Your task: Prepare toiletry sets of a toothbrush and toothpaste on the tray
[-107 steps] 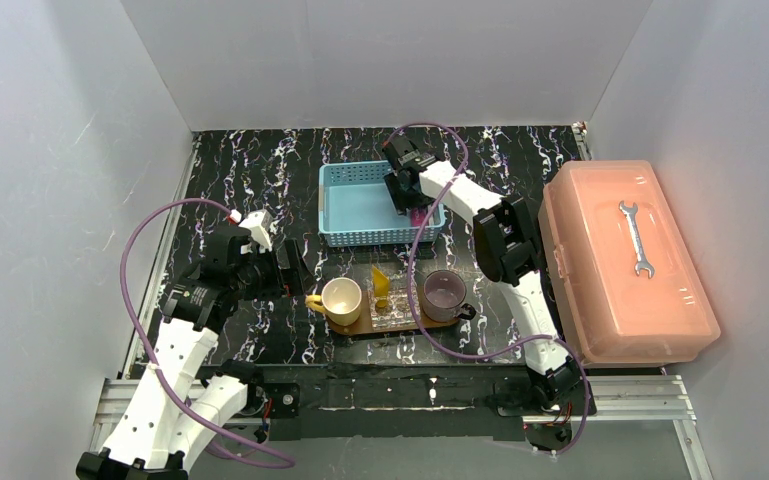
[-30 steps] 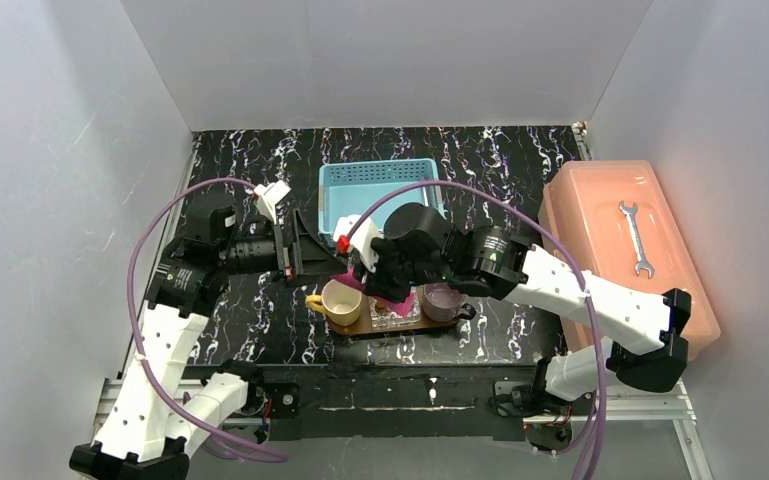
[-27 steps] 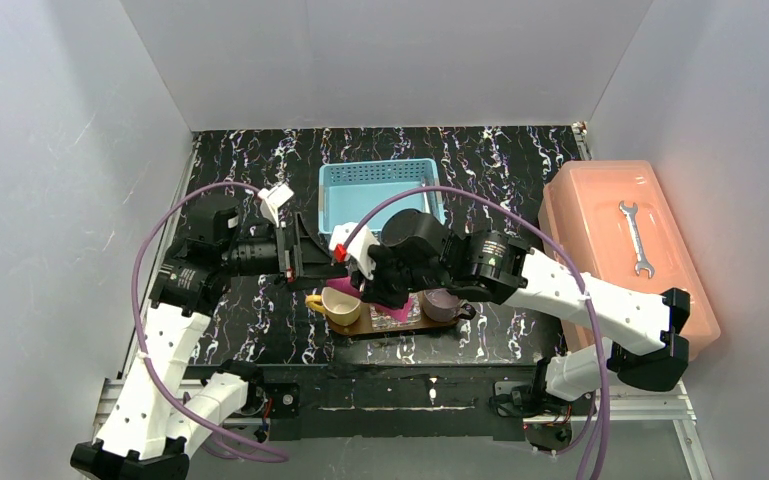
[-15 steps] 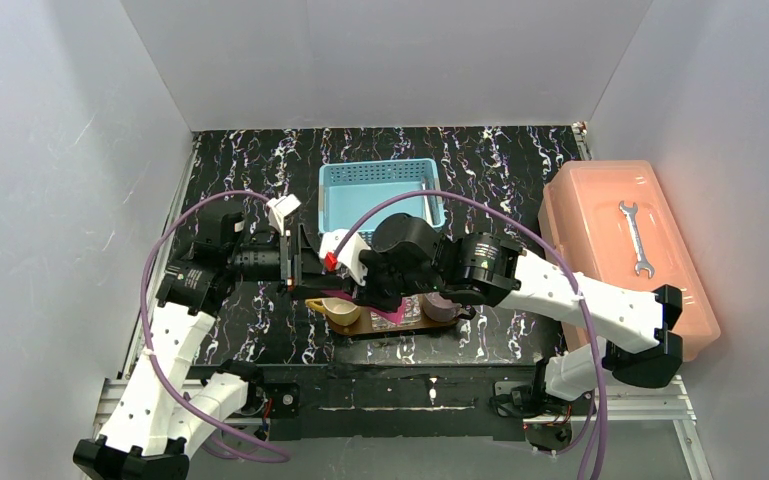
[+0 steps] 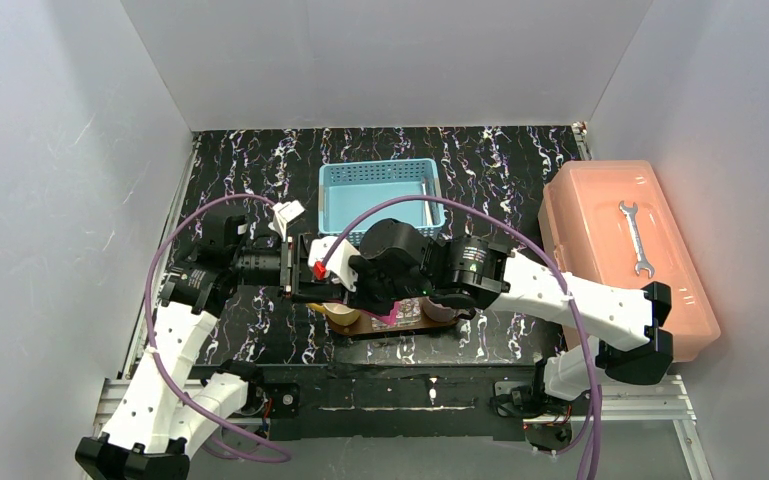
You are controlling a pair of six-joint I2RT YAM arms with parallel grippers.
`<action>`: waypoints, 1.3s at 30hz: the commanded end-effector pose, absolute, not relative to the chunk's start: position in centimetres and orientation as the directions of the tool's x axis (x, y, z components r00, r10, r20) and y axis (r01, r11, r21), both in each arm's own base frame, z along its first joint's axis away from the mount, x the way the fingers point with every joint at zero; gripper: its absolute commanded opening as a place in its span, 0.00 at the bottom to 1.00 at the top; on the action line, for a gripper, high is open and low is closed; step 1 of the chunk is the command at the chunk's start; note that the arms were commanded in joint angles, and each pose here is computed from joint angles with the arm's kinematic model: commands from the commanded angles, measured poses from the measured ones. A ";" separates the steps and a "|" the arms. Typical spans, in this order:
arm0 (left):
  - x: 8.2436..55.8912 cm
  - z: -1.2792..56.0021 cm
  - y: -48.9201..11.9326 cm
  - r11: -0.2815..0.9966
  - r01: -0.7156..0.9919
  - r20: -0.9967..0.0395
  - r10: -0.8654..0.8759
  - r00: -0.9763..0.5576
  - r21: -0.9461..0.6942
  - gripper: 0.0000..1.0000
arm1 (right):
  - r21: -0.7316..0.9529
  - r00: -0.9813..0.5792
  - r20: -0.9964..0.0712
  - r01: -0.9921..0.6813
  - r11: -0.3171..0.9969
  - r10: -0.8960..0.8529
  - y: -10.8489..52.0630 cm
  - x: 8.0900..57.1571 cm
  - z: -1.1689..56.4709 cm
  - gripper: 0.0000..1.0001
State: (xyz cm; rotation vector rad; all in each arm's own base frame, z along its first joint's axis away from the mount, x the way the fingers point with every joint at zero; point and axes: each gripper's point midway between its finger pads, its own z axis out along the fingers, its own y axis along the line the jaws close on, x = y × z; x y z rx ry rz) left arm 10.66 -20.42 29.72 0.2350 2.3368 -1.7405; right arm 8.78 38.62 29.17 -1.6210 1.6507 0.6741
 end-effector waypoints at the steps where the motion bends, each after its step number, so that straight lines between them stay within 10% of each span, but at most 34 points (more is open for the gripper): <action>1: 9.4 29.9 -20.3 0.239 0.272 -0.270 0.042 -0.962 -0.932 0.37 | -0.161 0.084 -0.830 -0.983 0.093 -0.551 39.4 9.2 32.3 0.30; 9: 9.3 29.9 -20.3 0.232 0.280 -0.276 0.050 -0.960 -0.931 0.00 | -0.173 0.086 -0.826 -0.979 0.106 -0.557 39.4 9.4 32.1 0.40; 18: 10.5 29.3 -20.1 0.307 0.311 -0.333 -0.023 -0.943 -0.900 0.00 | -0.190 0.071 -0.851 -0.965 0.179 -0.521 38.0 10.1 32.4 0.63; 39: 14.7 28.8 -19.1 0.459 0.285 -0.422 -0.228 -0.878 -0.842 0.00 | 0.160 -0.304 -0.940 -0.792 0.589 -0.153 32.8 19.6 34.5 0.65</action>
